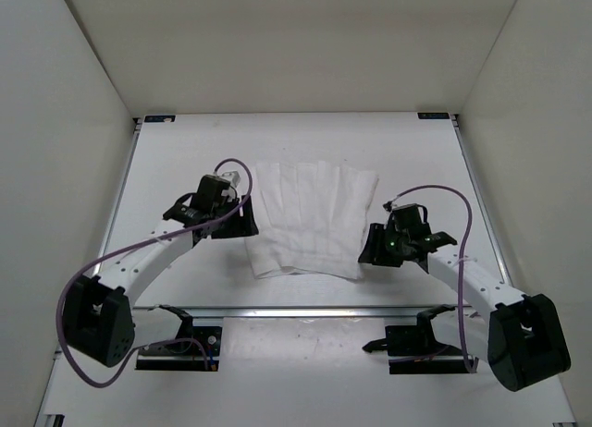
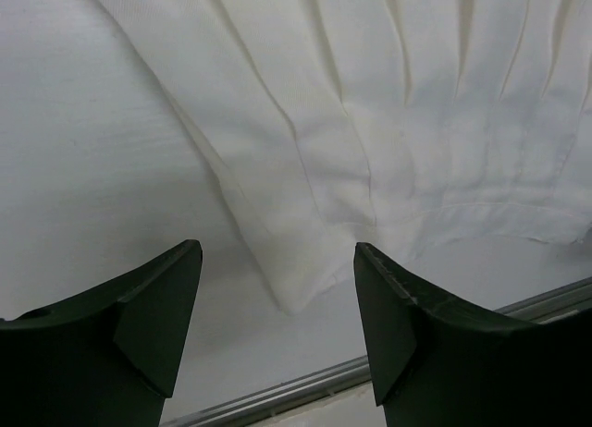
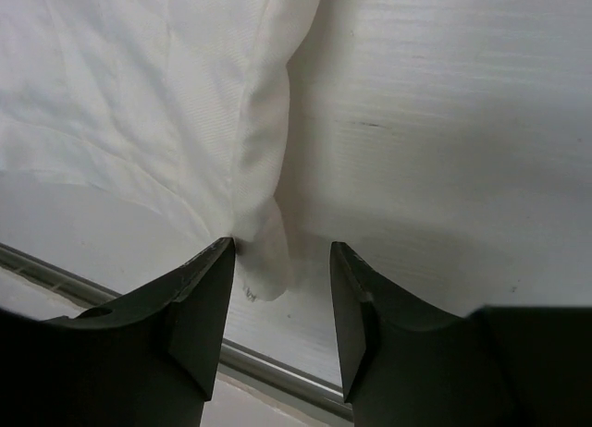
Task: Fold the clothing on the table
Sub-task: Flatten the skirt out
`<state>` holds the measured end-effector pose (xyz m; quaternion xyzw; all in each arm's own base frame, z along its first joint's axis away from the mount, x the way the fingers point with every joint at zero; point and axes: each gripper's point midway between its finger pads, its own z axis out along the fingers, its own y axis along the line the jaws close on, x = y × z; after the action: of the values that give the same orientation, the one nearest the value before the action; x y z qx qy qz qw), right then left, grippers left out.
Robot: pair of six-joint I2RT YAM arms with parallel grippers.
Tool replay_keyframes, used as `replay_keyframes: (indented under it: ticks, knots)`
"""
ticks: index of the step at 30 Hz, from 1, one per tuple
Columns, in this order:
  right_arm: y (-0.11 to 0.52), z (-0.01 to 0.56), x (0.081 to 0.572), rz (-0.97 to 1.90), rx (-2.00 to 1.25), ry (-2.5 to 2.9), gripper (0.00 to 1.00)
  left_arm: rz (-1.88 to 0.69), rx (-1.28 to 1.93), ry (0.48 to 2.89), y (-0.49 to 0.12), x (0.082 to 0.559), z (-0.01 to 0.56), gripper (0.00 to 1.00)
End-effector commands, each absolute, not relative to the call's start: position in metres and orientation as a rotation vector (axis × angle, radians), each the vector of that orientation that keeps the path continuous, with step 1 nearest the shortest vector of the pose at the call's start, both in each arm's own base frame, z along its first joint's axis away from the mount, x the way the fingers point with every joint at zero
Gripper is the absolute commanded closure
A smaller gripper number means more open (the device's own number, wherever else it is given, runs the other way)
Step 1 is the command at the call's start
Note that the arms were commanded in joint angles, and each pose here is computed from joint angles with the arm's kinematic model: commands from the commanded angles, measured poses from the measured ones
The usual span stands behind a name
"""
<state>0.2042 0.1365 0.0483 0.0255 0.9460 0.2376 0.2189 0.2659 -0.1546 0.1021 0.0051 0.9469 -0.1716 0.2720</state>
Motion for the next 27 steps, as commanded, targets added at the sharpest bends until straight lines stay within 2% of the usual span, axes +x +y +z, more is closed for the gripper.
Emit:
replay_keyframes:
  ticks: [1,11,16,27]
  knots:
    - [0.137,0.055,0.213,0.526,-0.013,2.606,0.57,-0.507,-0.005,2.552,-0.158,0.249,0.098,0.23]
    - [0.154,0.059,0.205,0.411,-0.109,2.602,0.61,-0.562,-0.007,2.578,-0.159,0.236,0.079,0.24]
    - [0.167,0.053,0.195,0.408,-0.147,2.644,0.7,-0.571,-0.03,2.57,-0.156,0.235,0.078,0.24]
    - [0.184,0.031,0.184,0.325,-0.206,2.719,0.7,-0.611,-0.044,2.568,-0.161,0.231,0.073,0.24]
